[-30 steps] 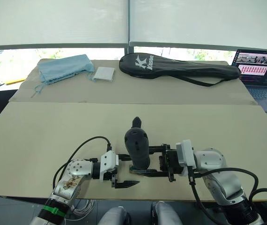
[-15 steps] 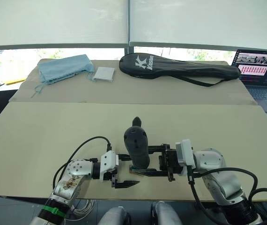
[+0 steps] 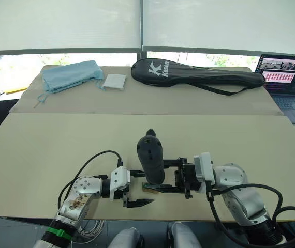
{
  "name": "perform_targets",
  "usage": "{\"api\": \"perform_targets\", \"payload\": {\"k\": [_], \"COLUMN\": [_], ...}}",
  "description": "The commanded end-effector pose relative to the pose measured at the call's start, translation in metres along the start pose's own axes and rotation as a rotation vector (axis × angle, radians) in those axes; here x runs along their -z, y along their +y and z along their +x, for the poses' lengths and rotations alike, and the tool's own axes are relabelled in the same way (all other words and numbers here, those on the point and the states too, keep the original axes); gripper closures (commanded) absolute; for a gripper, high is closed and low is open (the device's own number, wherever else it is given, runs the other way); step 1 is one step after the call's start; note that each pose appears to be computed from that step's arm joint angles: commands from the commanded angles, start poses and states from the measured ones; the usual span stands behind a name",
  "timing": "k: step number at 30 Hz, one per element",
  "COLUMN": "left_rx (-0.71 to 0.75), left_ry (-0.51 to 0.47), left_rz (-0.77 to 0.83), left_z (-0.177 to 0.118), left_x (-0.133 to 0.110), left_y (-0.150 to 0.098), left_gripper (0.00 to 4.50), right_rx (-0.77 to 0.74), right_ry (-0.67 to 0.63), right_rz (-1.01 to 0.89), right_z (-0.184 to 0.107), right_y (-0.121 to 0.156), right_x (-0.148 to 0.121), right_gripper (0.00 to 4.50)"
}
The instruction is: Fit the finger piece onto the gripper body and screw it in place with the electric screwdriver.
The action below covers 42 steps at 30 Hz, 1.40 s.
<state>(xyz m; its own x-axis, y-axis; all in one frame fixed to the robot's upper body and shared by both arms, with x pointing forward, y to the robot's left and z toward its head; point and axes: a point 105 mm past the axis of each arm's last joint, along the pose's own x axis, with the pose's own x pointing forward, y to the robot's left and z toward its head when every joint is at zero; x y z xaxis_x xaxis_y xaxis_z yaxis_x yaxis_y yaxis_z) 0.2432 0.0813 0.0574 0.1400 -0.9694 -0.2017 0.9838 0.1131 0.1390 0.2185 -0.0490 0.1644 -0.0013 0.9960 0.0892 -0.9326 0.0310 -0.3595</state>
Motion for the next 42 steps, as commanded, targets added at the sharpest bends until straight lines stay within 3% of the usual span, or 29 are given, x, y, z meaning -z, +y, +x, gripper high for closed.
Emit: {"api": "perform_targets", "payload": {"k": [1,12,25,42], "left_rx": [0.023,0.009,-0.053,-0.163], "left_ry": [-0.005,-0.069,-0.123,-0.084], "left_rz": [-0.034,-0.022,-0.02,-0.026], "left_z": [0.001,-0.008,-0.037,-0.088], "left_x": [0.004,-0.011,-0.03,-0.046], "left_y": [-0.007,-0.006,0.004,0.026], "left_gripper": [0.0,0.0,0.0,0.0], "right_rx": [0.004,-0.004,-0.011,0.001], "right_ry": [-0.044,-0.072,-0.088,-0.136], "right_rz": [-0.046,-0.051,-0.072,-0.129], "right_z": [0.001,0.002,0.002,0.002], "right_y": [-0.004,-0.003,-0.004,-0.009], "right_x": [-0.015,-0.025,-0.038,-0.071], "right_gripper": [2.58,2.58,2.58,2.58]}}
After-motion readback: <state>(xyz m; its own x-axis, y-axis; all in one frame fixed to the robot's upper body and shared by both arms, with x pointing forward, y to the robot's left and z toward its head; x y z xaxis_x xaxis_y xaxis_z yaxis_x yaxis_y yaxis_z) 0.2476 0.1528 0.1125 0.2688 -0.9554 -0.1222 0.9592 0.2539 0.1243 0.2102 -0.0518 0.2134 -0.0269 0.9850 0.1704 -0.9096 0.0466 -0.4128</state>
